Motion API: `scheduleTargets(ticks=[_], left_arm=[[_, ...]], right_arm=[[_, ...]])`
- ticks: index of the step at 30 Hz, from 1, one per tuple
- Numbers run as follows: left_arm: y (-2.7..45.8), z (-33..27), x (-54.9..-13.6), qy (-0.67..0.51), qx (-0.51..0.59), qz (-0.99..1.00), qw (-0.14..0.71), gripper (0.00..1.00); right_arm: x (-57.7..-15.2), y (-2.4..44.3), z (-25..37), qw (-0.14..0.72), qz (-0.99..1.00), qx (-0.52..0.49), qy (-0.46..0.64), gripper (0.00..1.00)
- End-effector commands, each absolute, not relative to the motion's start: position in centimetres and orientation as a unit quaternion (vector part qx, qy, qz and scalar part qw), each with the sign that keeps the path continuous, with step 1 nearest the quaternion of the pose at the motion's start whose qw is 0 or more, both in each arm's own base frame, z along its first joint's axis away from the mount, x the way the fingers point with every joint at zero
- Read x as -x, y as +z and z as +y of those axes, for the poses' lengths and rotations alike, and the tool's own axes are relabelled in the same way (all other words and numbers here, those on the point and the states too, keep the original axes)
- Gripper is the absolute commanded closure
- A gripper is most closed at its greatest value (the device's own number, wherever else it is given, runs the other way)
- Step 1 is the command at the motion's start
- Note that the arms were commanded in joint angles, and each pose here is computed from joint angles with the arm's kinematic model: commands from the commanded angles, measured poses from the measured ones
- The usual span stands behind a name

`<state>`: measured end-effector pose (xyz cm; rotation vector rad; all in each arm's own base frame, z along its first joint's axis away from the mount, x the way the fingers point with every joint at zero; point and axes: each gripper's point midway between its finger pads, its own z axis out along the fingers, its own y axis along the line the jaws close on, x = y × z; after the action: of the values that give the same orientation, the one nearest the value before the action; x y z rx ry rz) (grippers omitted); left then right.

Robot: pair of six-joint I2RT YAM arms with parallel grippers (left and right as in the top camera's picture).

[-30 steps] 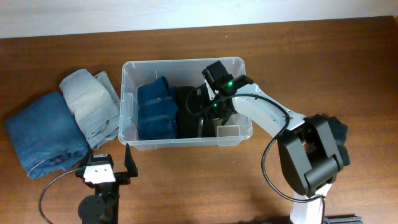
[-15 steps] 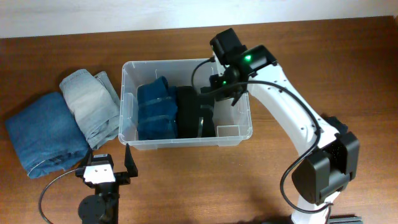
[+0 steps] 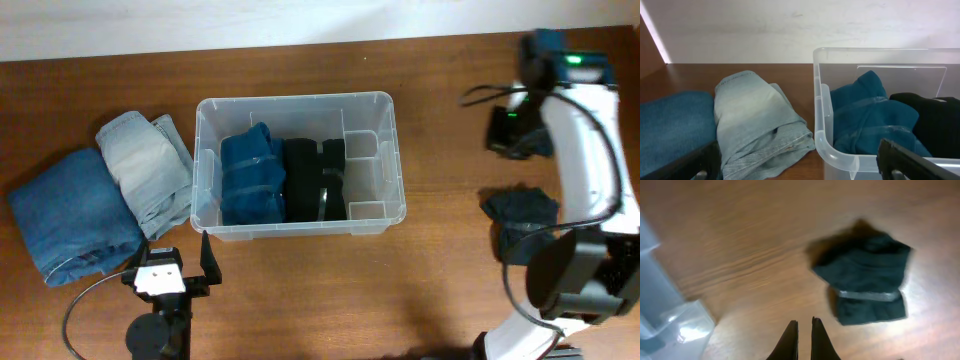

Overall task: Pack container
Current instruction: 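Open the right gripper and withdraw it to the right side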

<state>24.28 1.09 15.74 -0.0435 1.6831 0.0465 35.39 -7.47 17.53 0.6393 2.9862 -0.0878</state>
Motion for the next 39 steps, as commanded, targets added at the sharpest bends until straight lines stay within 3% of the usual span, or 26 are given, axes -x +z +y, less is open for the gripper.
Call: scheduleTargets(ticks=[1,13,19,29,39], left_arm=[[15.6,1.1,-24.3,0.024,0.012,0.745,0.666,0.01],[15.6,1.1,-24.3,0.024,0.012,0.745,0.666,0.01],[15.6,1.1,-24.3,0.024,0.012,0.745,0.666,0.01],[15.6,1.1,-24.3,0.024,0.012,0.745,0.666,0.01],[15.6,1.1,-24.3,0.024,0.012,0.745,0.666,0.01]], right_arm=[[-32.9,17.5,-12.7,0.035,0.955,-0.291,-0.032,0.96],[-23.9,11.3,-23.0,-0.019,0.863,-0.505,-0.009,0.95],[-19.2,7.9,-26.2,-0.022,0.776,-0.63,0.009,0.89],[-19.7,2.1,-23.1,-0.005,0.763,-0.639,0.097,0.87],[-20.8,0.9,-19.1,-0.036,0.795,-0.594,0.118,0.92]])
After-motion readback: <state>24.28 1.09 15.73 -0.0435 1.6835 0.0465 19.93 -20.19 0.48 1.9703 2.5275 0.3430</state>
